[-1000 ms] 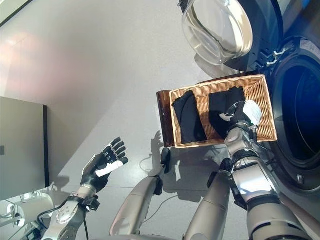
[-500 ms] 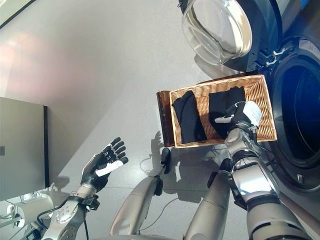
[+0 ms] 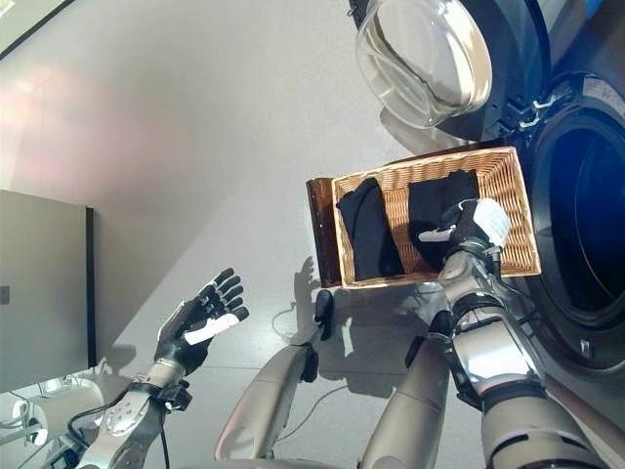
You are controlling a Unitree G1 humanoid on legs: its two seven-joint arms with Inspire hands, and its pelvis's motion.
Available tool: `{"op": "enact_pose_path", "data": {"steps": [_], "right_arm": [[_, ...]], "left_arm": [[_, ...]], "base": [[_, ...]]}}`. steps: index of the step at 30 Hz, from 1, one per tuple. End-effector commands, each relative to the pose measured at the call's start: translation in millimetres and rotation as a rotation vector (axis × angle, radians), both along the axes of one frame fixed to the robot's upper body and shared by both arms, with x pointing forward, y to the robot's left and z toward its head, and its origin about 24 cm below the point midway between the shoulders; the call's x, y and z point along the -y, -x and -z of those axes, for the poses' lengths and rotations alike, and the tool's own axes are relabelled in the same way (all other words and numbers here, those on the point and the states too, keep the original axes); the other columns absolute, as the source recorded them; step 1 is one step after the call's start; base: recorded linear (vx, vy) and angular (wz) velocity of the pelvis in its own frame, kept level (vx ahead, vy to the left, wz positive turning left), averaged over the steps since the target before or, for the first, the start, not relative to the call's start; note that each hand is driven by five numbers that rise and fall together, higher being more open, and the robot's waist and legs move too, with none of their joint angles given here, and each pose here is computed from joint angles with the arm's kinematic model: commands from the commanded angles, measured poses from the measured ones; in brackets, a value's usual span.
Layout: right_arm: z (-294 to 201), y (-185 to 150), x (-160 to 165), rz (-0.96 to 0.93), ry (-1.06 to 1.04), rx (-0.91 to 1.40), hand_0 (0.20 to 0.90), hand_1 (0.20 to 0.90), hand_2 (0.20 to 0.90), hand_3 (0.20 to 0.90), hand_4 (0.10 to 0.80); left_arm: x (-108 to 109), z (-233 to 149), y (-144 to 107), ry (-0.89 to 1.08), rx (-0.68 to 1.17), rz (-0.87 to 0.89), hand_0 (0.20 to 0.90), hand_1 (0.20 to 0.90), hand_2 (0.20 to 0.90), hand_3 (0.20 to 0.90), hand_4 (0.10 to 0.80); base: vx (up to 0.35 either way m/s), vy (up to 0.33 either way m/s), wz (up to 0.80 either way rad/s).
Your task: Pick up the clothes and place them into the washing machine
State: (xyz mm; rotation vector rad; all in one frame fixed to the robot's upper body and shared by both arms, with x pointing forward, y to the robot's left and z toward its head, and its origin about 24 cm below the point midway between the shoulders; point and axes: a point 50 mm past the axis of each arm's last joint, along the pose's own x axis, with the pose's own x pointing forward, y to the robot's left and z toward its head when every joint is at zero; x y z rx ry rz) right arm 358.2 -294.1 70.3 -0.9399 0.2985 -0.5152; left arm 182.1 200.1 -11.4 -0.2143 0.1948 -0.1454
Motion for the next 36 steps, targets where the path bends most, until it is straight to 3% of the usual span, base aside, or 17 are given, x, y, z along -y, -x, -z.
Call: {"op": "enact_pose_path", "data": {"steps": [1,5,6,7,22,36], "right_arm": [[5,9,17,0.030,0.116,-0.159,0.900,0.900,0.900,0.900,0.800],[15,13,15,0.023,0.120,-0.203,0.900,0.900,0.900,0.900,0.800],[17,14,15,0.022,0.117,-0.210,0.513,0.513,0.513,0.513,0.524],[19,15,14,0.020,0.110,-0.210,0.200,0.200,0.200,0.200,0.300],[31,22,14,0.048,0.003,-0.180,0.200,0.200,0.200,0.200,0.300],[40,33,11,0.141,-0.512,0.207,0.200,0.200,0.200,0.200,0.300]], "left_arm": [[-19,-41,-8,-0.035,0.204,-0.030,0.900,0.900,0.900,0.900,0.800],[-19,-41,-8,-0.030,0.203,-0.022,0.900,0.900,0.900,0.900,0.800],[-18,-40,-9,-0.031,0.202,-0.018,0.900,0.900,0.900,0.900,0.800],[-18,-40,-9,-0.031,0.201,-0.015,0.900,0.900,0.900,0.900,0.800],[-14,-37,-13,-0.035,0.193,0.011,0.900,0.900,0.900,0.900,0.800],[-13,-19,-9,-0.020,0.124,-0.031,0.900,0.900,0.900,0.900,0.800]], "base": [[0.000,0.000,0.00],[0.000,0.000,0.00],[0.000,0.000,0.00],[0.000,0.000,0.00],[0.002,-0.001,0.00],[0.028,-0.020,-0.05]]}}
